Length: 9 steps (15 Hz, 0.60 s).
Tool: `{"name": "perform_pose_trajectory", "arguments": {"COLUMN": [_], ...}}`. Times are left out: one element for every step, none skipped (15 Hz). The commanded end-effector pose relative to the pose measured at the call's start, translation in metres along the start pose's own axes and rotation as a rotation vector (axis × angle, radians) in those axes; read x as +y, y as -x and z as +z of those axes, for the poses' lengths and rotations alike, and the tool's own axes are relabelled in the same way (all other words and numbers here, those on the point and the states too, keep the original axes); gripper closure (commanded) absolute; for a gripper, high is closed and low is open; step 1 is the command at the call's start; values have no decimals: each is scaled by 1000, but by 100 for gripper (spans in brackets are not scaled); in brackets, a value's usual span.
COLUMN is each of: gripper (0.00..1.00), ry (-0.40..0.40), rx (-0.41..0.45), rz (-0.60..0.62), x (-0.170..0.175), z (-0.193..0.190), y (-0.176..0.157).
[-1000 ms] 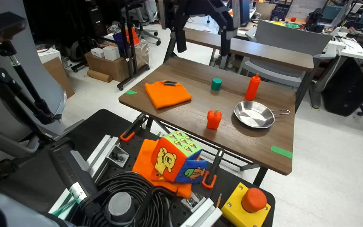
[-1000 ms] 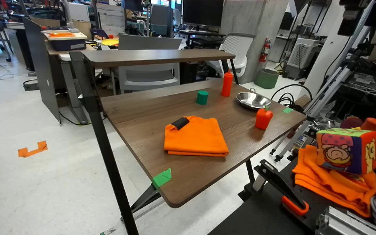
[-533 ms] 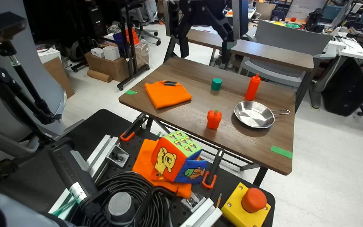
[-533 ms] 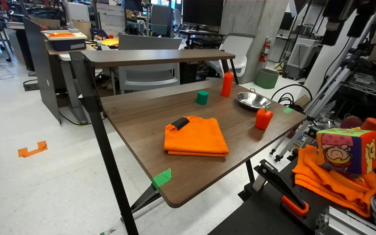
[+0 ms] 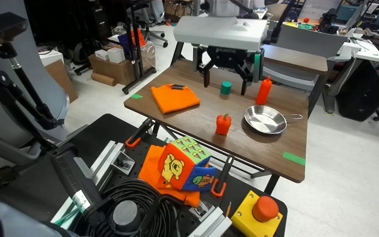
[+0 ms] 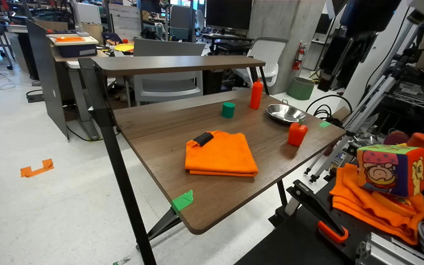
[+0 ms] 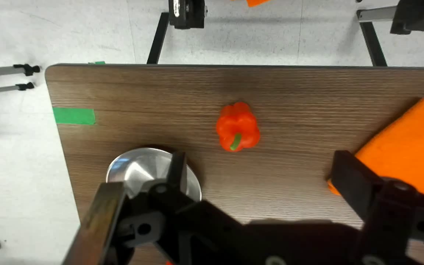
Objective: Put the orange object on the pan
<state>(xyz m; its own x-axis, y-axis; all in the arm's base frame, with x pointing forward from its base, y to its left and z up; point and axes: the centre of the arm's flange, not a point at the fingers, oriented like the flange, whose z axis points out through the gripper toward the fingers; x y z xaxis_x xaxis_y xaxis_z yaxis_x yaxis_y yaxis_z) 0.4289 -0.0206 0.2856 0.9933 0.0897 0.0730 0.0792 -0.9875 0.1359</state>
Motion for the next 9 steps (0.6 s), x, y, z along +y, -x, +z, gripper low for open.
{"name": "perform_pose_trajectory", "arguments": {"gripper": [0, 0, 0, 0, 0, 0, 0, 0, 0], "ry": [-23, -30, -35, -37, -44, -49, -51, -57, -64], "rx": [11, -11, -36, -73, -88, -106, -117, -129, -141], "rz": [-77, -84, -89, -95, -104, -115, -130, -145, -162], "x": [16, 18, 20, 22, 24, 25, 25, 24, 23], "z": [51, 61, 72, 82, 92, 102, 112, 122, 131], "y": [-24, -28, -33, -38, -44, -50, -56, -63, -69]}}
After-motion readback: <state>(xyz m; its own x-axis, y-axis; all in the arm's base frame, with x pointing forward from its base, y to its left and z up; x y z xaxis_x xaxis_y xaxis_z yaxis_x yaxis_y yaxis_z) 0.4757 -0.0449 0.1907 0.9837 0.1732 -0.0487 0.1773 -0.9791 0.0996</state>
